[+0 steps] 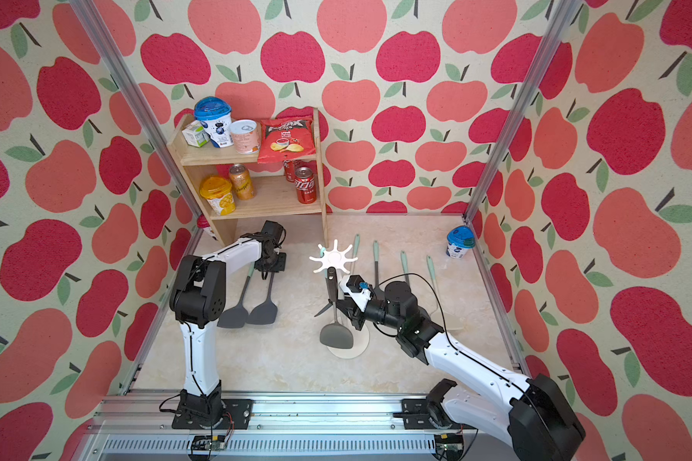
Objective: Take the spatula off the kitchen utensil rack
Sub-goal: Place the spatula at the center of the board, then adjust the rack at the center of the board, then take off the spatula from the rack.
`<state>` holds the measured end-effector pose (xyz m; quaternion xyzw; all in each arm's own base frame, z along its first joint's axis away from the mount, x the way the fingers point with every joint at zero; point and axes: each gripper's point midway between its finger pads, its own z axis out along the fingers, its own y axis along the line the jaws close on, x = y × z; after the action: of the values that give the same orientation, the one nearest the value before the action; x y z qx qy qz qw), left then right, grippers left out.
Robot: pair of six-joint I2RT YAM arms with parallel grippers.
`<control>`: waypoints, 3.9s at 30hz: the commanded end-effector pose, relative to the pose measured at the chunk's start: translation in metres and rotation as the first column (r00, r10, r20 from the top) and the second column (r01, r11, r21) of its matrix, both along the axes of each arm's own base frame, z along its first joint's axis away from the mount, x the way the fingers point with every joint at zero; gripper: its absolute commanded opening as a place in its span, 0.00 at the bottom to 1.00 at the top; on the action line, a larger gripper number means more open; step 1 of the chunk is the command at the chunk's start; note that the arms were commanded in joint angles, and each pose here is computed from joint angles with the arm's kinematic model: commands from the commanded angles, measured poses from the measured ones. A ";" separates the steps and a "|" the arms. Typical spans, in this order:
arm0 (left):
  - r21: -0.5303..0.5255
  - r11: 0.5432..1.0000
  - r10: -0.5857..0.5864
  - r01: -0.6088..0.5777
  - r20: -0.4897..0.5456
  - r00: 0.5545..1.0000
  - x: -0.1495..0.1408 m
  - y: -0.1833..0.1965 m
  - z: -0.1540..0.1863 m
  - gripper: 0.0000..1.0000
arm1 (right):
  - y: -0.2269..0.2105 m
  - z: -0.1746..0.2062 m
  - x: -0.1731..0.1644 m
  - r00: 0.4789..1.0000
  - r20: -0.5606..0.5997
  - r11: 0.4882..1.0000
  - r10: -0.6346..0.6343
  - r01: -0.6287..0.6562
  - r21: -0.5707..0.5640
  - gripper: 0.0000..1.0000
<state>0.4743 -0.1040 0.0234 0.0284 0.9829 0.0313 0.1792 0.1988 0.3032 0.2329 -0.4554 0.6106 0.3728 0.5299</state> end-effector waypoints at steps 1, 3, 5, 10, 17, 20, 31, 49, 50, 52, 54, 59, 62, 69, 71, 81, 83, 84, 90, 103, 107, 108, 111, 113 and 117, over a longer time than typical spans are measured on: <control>0.022 1.000 -0.010 0.011 -0.040 0.999 -0.002 0.003 -0.016 0.10 | -0.013 -0.042 0.012 0.994 -0.063 0.987 -0.093 0.083 -0.137 0.00; 0.015 1.000 -0.012 0.013 -0.042 0.999 -0.002 0.002 -0.016 0.16 | -0.014 -0.041 0.013 0.994 -0.061 0.987 -0.095 0.086 -0.137 0.00; 0.015 1.000 -0.013 0.013 -0.049 0.999 -0.003 0.001 -0.017 0.20 | -0.013 -0.042 0.012 0.994 -0.062 0.987 -0.093 0.084 -0.138 0.00; 0.004 1.000 -0.018 0.019 -0.055 0.998 -0.006 0.000 -0.018 0.27 | -0.013 -0.042 0.012 0.994 -0.065 0.987 -0.091 0.082 -0.136 0.00; -0.099 0.993 -0.053 0.061 0.085 0.995 -0.008 -0.013 0.018 0.33 | -0.013 -0.041 0.011 0.994 -0.067 0.989 -0.083 0.074 -0.131 0.00; -0.189 0.975 -0.076 0.117 0.209 0.975 -0.014 -0.024 0.053 0.35 | -0.013 -0.042 0.011 0.994 -0.070 0.989 -0.081 0.072 -0.129 0.00; -0.340 0.890 -0.083 0.304 0.533 0.842 -0.062 -0.042 0.158 0.41 | -0.013 -0.042 0.014 0.993 -0.076 0.989 -0.095 0.085 -0.124 0.00; -0.171 0.763 -0.088 0.623 0.928 0.362 -0.194 -0.080 0.300 0.48 | -0.015 -0.041 0.037 0.973 -0.096 0.974 -0.212 0.202 -0.105 0.00; -0.159 0.743 -0.083 0.650 0.942 0.326 -0.202 -0.085 0.305 0.48 | -0.015 -0.040 0.038 0.971 -0.096 0.973 -0.217 0.207 -0.103 0.00; -0.125 0.708 -0.093 0.695 0.959 0.267 -0.216 -0.095 0.309 0.47 | -0.015 -0.040 0.039 0.970 -0.097 0.971 -0.225 0.215 -0.099 0.00; -0.076 0.677 -0.121 0.732 0.970 0.212 -0.229 -0.107 0.311 0.46 | -0.015 -0.040 0.040 0.968 -0.097 0.970 -0.232 0.223 -0.097 0.00; 0.039 0.630 -0.169 0.776 0.982 0.088 -0.254 -0.127 0.320 0.45 | -0.015 -0.040 0.041 0.967 -0.098 0.969 -0.237 0.227 -0.096 0.00; 0.067 0.606 -0.178 0.793 0.983 0.053 -0.262 -0.135 0.324 0.45 | -0.015 -0.041 0.041 0.967 -0.099 0.969 -0.237 0.227 -0.098 0.00; 0.073 0.563 -0.171 0.823 0.985 0.029 -0.271 -0.149 0.333 0.45 | -0.014 -0.042 0.041 0.966 -0.100 0.968 -0.238 0.229 -0.100 0.00; 0.069 0.550 -0.167 0.832 0.986 0.029 -0.272 -0.154 0.334 0.45 | -0.014 -0.042 0.041 0.966 -0.100 0.969 -0.237 0.227 -0.101 0.00; 0.042 0.522 -0.153 0.852 0.987 0.045 -0.272 -0.179 0.336 0.44 | -0.012 -0.043 0.041 0.967 -0.101 0.970 -0.232 0.222 -0.101 0.00; 0.033 0.506 -0.147 0.862 0.988 0.048 -0.274 -0.183 0.336 0.44 | -0.012 -0.043 0.042 0.967 -0.101 0.969 -0.234 0.224 -0.102 0.00; 0.030 0.501 -0.145 0.865 0.988 0.050 -0.274 -0.185 0.336 0.44 | -0.012 -0.043 0.042 0.967 -0.100 0.969 -0.234 0.223 -0.102 0.00; 0.003 0.485 -0.148 0.875 0.986 0.079 -0.271 -0.197 0.331 0.43 | -0.011 -0.044 0.042 0.967 -0.101 0.969 -0.234 0.223 -0.105 0.00; -0.042 0.448 -0.146 0.893 0.982 0.119 -0.271 -0.215 0.321 0.43 | -0.010 -0.047 0.043 0.967 -0.106 0.969 -0.232 0.220 -0.113 0.00; -0.049 0.444 -0.138 0.895 0.983 0.123 -0.272 -0.220 0.323 0.42 | -0.009 -0.048 0.043 0.968 -0.108 0.970 -0.228 0.216 -0.115 0.00; -0.052 0.445 -0.138 0.894 0.982 0.126 -0.272 -0.222 0.323 0.42 | -0.009 -0.048 0.043 0.968 -0.108 0.970 -0.228 0.216 -0.115 0.00; -0.063 0.463 -0.132 0.884 0.981 0.139 -0.269 -0.225 0.325 0.40 | -0.008 -0.048 0.042 0.968 -0.107 0.970 -0.226 0.214 -0.115 0.00; -0.073 0.491 -0.139 0.868 0.977 0.160 -0.263 -0.229 0.321 0.37 | -0.009 -0.048 0.042 0.968 -0.107 0.970 -0.228 0.216 -0.115 0.00; -0.079 0.525 -0.146 0.848 0.973 0.181 -0.256 -0.234 0.320 0.32 | -0.008 -0.048 0.042 0.968 -0.105 0.970 -0.227 0.214 -0.116 0.00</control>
<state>0.2111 -0.3376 0.3263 0.3217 0.5864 -0.3578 0.6517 0.2325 0.3057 0.2345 -0.3965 0.6400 0.3485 0.5584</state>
